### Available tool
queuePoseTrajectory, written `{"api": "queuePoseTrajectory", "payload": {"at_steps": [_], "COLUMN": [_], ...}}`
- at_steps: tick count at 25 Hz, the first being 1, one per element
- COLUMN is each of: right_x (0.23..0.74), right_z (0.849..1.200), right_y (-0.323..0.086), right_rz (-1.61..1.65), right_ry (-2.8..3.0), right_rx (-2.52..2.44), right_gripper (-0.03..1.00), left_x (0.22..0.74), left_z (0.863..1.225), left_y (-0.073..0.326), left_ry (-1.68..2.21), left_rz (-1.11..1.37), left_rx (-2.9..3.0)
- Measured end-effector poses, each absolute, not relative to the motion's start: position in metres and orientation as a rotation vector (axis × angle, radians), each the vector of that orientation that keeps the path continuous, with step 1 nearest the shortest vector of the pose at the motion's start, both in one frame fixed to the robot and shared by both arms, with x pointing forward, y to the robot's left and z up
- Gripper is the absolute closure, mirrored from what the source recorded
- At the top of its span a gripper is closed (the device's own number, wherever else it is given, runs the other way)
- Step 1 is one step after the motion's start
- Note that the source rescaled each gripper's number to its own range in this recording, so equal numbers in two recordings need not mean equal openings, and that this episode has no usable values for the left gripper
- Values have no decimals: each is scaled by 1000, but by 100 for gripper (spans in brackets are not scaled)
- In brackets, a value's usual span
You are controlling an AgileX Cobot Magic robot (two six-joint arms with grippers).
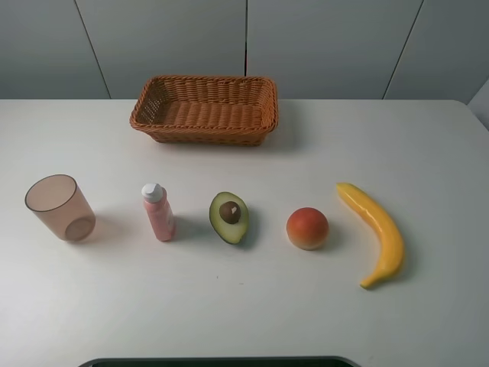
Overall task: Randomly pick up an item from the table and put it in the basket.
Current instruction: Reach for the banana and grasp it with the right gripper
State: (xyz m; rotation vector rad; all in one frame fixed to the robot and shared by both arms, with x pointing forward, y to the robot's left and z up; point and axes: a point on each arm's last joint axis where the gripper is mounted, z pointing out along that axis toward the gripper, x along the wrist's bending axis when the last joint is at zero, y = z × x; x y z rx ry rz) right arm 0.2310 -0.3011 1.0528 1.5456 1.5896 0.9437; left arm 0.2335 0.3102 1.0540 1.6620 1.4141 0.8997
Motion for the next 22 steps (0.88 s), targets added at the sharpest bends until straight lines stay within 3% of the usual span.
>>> {"api": "queuePoseTrajectory", "payload": {"at_steps": [22], "right_x": [231], "right_z": [1053], "right_y": [-301], "right_rz": [944], "right_ry": [1590], "right_rx": [1546], "right_gripper": [-2], "left_x": [234], "left_z": [1054], "left_y": [310], "left_ry": [1415], "left_rz": [899], "left_rx": [1660]}}
